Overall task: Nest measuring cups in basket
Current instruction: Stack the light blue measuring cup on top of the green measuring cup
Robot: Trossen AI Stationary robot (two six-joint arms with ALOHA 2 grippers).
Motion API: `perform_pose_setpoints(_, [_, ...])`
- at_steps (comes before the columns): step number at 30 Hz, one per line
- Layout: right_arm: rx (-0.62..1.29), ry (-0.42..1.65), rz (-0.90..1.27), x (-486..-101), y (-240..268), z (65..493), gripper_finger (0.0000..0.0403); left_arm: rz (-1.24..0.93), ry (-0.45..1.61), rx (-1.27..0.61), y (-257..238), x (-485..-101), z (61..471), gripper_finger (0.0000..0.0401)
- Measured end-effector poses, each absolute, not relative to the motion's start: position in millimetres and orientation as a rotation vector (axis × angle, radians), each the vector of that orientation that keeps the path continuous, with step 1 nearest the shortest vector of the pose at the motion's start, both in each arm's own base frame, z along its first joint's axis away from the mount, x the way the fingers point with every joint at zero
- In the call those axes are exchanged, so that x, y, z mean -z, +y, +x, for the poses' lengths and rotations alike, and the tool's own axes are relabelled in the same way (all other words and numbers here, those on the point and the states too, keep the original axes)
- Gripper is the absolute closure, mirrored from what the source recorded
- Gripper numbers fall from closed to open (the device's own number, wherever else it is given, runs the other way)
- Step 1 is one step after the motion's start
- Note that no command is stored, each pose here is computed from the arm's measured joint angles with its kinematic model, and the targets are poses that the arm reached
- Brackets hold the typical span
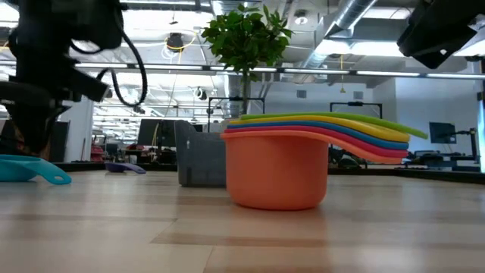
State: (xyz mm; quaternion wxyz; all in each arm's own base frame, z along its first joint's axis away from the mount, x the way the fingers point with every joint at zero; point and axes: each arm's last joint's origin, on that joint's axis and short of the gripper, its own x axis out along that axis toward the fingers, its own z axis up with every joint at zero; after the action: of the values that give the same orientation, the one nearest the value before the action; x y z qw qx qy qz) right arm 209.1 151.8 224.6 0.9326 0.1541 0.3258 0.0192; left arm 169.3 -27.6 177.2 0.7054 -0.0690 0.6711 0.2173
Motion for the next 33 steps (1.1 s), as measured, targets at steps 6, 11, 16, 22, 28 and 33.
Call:
perform_pose_setpoints(6, [-0.046,0.678,0.307,-224,154,207,0.0254,-0.239,1.525,-0.512,-13,-164,165,0.0374])
perform_pose_setpoints(11, [-0.053,0.685,0.302,-223,156,205,0.0261,-0.241,1.540,-0.518,-8,-157,161,0.0394])
perform_pose_setpoints(16, [-0.063,0.686,0.299,-223,158,203,0.0266,-0.270,1.544,-0.481,-9,-154,161,0.0400])
perform_pose_setpoints(22, [-0.067,0.687,0.298,-223,159,203,0.0265,-0.330,1.517,-0.441,-11,-154,166,0.0398])
perform_pose_setpoints(28, [-0.066,0.688,0.298,-223,159,203,0.0268,-0.339,1.506,-0.422,-11,-154,167,0.0399])
perform_pose_setpoints(33, [-0.067,0.688,0.298,-223,159,203,0.0274,-0.331,1.507,-0.415,-11,-155,168,0.0401])
